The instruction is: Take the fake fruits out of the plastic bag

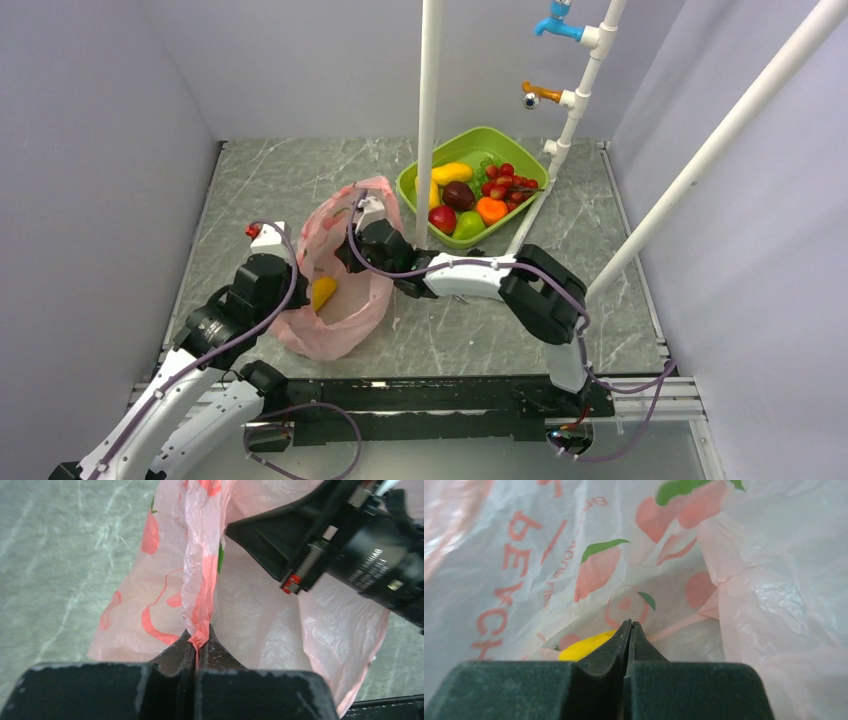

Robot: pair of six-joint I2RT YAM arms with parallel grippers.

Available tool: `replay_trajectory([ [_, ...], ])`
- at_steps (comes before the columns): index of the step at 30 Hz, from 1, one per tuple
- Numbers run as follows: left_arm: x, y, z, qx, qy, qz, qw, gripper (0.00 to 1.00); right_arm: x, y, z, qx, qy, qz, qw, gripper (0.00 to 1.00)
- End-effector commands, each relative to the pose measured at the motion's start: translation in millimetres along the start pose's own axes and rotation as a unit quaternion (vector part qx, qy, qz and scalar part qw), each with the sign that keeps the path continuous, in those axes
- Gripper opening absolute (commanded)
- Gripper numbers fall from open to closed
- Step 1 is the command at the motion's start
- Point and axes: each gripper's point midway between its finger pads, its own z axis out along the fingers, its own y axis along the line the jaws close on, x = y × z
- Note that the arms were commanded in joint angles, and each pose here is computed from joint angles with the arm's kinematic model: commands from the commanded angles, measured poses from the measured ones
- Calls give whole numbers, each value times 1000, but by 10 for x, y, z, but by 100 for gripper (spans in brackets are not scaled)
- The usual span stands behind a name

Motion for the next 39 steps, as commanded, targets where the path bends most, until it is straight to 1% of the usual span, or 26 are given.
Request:
replay_trajectory([
  [1, -485, -42, -143, 1, -70, 58, 996, 0, -259, 99, -237, -16, -32, -45, 998, 0],
  [4, -686, -100, -236, 11, -97, 72, 993, 0, -344, 160, -360, -30, -43, -48, 998, 0],
  [6, -734, -142, -259, 22, -106, 78, 991, 0, -372, 230, -428, -42, -44, -49, 997, 0],
  [8, -653, -172, -206, 34, -98, 84, 991, 0, -392, 327, -485, -57, -44, -53, 996, 0],
  [11, -404, -141, -44, 35, -68, 92, 993, 0, -349, 473, -550, -76, -36, -68, 994, 0],
  [14, -170, -67, 142, 26, -38, 129, 991, 0, -260, 512, -602, -85, -28, -64, 994, 0],
  [16, -113, 39, 200, -2, -23, 146, 989, 0, -224, 511, -625, -87, -23, -58, 994, 0],
  [18, -150, -32, 192, 18, -20, 175, 984, 0, -171, 500, -643, -89, -14, -56, 994, 0],
  [20, -183, -92, 182, 33, -24, 184, 982, 0, -129, 494, -670, -92, -7, -57, 994, 0],
  [23, -122, -187, 173, 67, -19, 193, 979, 0, -65, 481, -704, -96, 3, -72, 993, 0],
  [25, -75, -215, 141, 79, -14, 179, 981, 0, 87, 445, -651, -89, 24, -87, 992, 6],
  [27, -39, -211, 105, 80, -12, 150, 985, 0, 307, 443, -612, -100, 53, -90, 990, 11],
  [29, 9, -163, 80, 64, -6, 100, 993, 0, 513, 480, -609, -115, 69, -88, 987, 19],
  [30, 65, -135, 67, 53, 6, 66, 996, 0, 619, 504, -620, -121, 74, -87, 986, 26],
  [31, 154, -133, 56, 50, 23, 32, 998, 0, 716, 562, -635, -131, 77, -88, 984, 29],
  [33, 342, -156, 63, 50, 54, -30, 997, 0, 881, 633, -648, -145, 85, -90, 982, 34],
  [35, 575, -166, 131, 48, 80, -94, 991, 0, 1006, 643, -656, -151, 90, -91, 980, 39],
  [37, 753, -159, 201, 50, 94, -125, 986, 0, 1089, 611, -674, -155, 89, -86, 980, 45],
  [39, 884, -72, 218, 29, 106, -143, 984, 0, 1133, 530, -682, -143, 88, -84, 982, 53],
])
